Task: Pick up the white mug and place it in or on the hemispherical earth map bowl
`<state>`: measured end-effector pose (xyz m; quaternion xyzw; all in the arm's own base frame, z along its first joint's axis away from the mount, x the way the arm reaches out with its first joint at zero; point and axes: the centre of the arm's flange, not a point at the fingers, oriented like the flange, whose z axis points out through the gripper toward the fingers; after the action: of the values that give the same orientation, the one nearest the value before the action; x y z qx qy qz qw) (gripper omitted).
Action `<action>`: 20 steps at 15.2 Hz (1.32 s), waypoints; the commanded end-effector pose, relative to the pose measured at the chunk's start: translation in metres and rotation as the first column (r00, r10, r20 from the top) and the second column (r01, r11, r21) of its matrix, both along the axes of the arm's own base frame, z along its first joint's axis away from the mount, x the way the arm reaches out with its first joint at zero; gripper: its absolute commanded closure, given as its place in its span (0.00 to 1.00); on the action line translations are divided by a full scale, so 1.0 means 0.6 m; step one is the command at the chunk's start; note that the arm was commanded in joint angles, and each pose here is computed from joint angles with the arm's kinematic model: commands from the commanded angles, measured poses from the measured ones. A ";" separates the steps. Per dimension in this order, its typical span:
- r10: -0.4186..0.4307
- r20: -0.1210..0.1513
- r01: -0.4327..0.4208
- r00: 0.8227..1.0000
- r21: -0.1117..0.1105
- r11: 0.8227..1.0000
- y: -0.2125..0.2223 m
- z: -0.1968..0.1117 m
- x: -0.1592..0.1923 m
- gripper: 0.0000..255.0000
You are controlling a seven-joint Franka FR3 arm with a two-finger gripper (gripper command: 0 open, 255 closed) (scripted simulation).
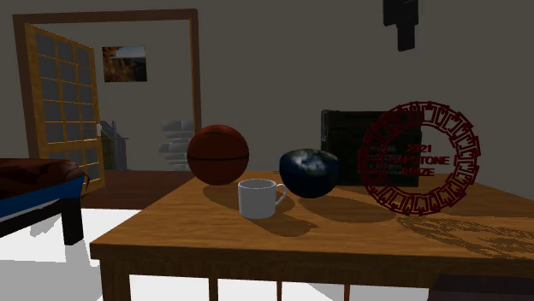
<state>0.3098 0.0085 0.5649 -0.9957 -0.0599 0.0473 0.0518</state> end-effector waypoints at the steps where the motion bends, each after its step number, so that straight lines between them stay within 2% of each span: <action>1: 0.000 0.000 0.000 1.000 0.000 1.000 0.000 0.000 0.000 0.00; 20: -0.038 0.045 0.042 0.998 -0.086 0.995 0.028 -0.259 0.314 0.00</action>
<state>0.4894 0.0245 0.4157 -0.9987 -0.0399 0.0282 0.0107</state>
